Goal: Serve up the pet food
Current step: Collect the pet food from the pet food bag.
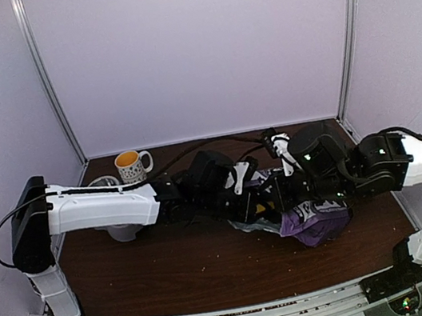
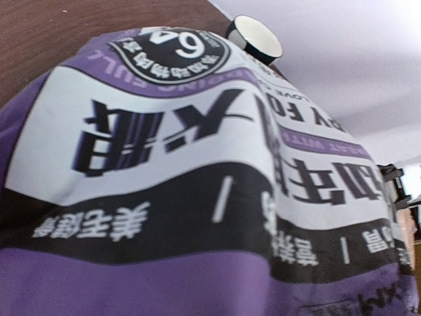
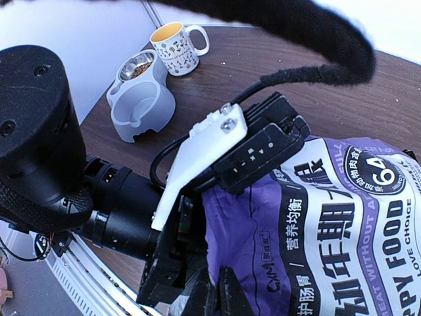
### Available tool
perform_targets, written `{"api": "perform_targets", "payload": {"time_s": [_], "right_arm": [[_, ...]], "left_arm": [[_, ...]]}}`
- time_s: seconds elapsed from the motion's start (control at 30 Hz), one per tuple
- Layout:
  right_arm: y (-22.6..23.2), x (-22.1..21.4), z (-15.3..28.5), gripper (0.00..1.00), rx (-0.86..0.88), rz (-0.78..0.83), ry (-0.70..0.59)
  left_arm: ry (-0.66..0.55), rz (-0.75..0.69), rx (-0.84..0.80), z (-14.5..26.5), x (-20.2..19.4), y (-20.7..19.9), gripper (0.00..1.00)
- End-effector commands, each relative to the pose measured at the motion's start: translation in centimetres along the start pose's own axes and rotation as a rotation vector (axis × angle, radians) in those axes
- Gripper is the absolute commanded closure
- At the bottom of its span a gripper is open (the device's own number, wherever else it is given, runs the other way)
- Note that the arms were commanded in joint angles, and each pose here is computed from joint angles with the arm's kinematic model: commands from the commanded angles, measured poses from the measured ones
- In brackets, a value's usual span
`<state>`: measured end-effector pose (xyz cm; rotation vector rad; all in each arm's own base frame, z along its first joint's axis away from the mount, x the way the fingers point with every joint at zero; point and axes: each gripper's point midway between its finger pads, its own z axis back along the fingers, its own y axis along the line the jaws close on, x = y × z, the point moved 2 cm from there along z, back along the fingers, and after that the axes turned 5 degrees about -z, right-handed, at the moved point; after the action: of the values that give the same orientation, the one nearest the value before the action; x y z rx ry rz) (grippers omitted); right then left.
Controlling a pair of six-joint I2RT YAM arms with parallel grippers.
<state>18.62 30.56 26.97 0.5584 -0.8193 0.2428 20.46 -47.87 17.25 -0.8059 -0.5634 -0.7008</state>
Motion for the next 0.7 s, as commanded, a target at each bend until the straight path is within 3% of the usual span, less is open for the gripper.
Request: {"api": "perform_targets", "payload": {"time_s": [0.0,0.37,0.67], "right_arm": [[0.5,3.6,1.8,1.00,0.057,-0.088,-0.135],[-0.5,3.8,2.2,1.00,0.035,-0.104,-0.143],[-1.2,3.9,2.7,1.00,0.023,-0.112,-0.147]], "left_arm": [[0.059,0.016,-0.305,0.3,-1.7,-5.6,1.00],[-0.015,0.024,-0.478,3.9,-0.4,-8.6,1.00],[-0.057,0.151,-0.409,7.6,-0.8,-6.9,1.00]]}}
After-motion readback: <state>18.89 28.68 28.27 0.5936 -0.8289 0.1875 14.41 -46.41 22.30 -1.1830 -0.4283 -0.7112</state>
